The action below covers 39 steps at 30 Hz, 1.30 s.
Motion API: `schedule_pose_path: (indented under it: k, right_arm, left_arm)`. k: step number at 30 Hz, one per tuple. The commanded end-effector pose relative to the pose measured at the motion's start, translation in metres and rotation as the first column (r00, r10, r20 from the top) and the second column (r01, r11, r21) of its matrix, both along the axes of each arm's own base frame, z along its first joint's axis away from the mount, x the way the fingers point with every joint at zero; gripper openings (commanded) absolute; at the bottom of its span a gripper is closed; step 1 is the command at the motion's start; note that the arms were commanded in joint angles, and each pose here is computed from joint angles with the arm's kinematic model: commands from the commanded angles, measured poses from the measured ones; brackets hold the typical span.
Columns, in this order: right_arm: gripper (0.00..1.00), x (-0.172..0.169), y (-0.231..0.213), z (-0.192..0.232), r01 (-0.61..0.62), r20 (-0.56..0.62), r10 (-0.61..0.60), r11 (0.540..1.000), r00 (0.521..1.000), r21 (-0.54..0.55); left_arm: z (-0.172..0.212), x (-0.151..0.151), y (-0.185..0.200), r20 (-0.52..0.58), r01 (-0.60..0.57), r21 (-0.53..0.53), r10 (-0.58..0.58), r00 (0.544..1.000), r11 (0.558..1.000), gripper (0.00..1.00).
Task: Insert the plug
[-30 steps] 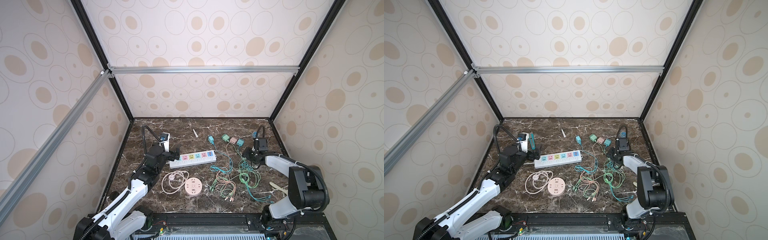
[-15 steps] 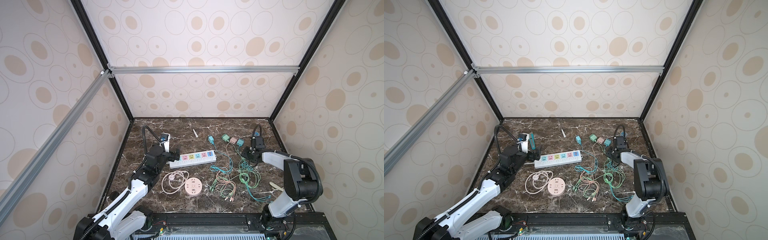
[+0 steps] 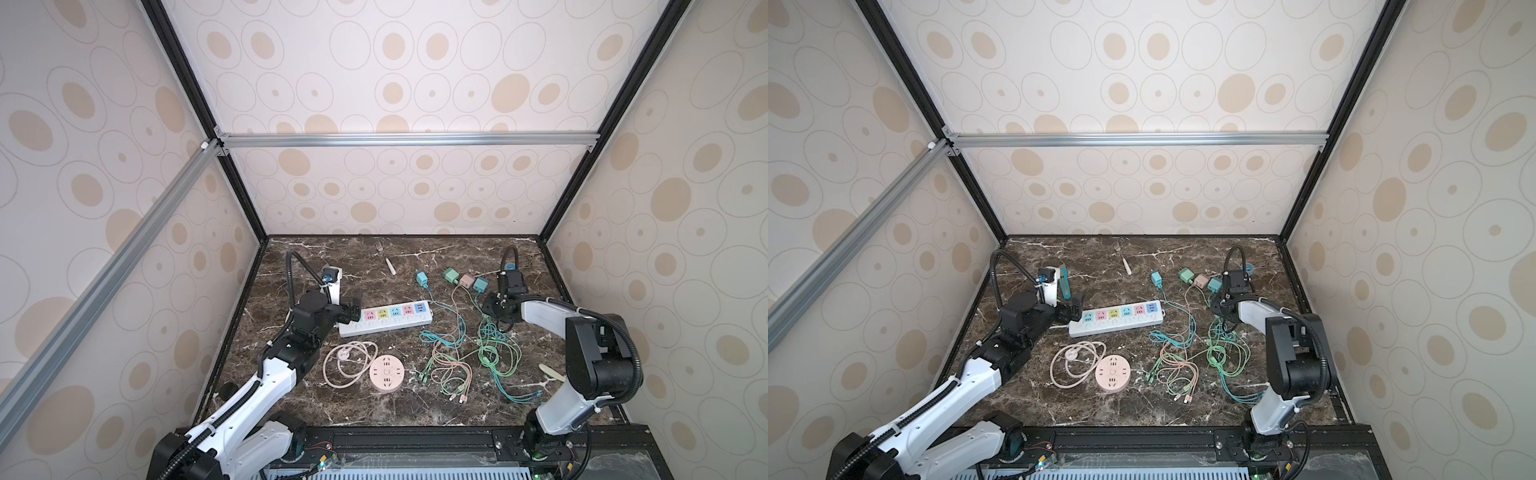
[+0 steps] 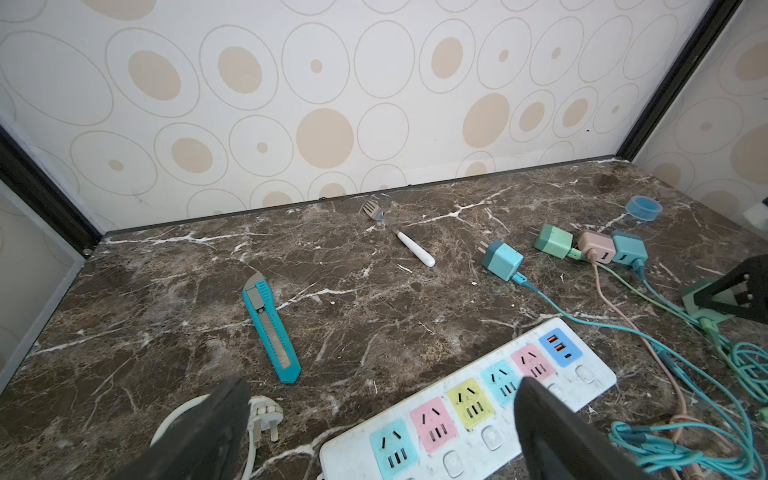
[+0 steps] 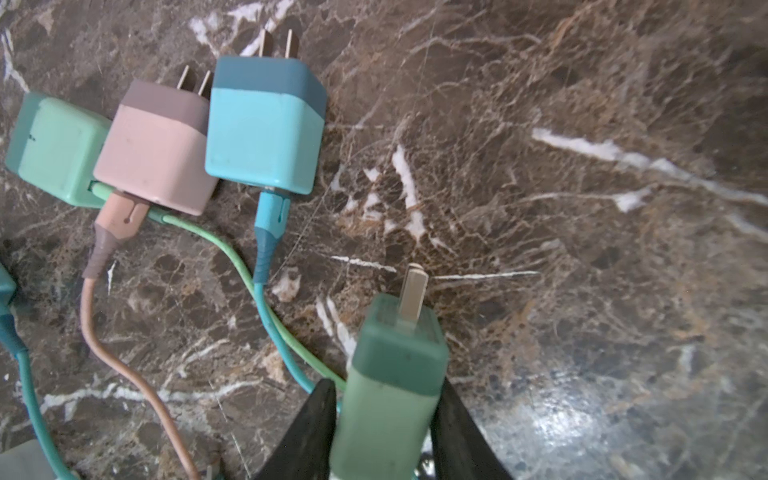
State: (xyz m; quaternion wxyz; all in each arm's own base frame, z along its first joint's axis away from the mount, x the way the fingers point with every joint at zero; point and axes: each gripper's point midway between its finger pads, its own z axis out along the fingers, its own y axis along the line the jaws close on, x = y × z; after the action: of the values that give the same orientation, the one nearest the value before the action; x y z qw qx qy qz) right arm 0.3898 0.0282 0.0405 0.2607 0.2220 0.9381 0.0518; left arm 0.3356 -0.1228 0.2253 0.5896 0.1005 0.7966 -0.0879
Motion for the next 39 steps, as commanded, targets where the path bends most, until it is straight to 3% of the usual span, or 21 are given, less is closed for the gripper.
schedule_pose_path:
  k: [1,9,16,21,27,39]
  right_arm:
    - [0.39,-0.002,-0.001,-0.003,-0.024,-0.034,0.022,0.999,0.999,-0.047]
    - [0.29,-0.001,0.005,0.004,-0.098,-0.019,0.097,0.994,0.995,-0.057]
    - [0.23,0.003,0.011,0.038,-0.207,0.062,0.213,0.974,0.975,-0.091]
    - [0.21,0.003,0.034,0.074,-0.34,0.184,0.346,0.938,0.92,-0.065]
    - [0.21,-0.006,0.059,0.125,-0.494,0.362,0.49,0.865,0.793,-0.089]
    - [0.19,-0.048,0.11,0.205,-0.723,0.624,0.667,0.653,0.407,-0.227]
  left_arm:
    - [0.001,0.0,-0.007,-0.015,0.025,-0.008,-0.025,1.0,1.0,0.99]
    - [0.002,0.0,-0.014,-0.024,0.056,-0.028,-0.057,0.998,0.998,0.99]
    - [0.006,-0.003,-0.034,-0.046,0.154,-0.072,-0.157,0.986,0.986,0.99]
    - [0.015,-0.007,-0.05,-0.037,0.23,-0.128,-0.236,0.971,0.965,0.99]
    - [0.033,-0.015,-0.07,-0.005,0.344,-0.194,-0.352,0.936,0.919,0.99]
    - [0.07,-0.03,-0.1,0.026,0.479,-0.319,-0.498,0.867,0.818,0.99]
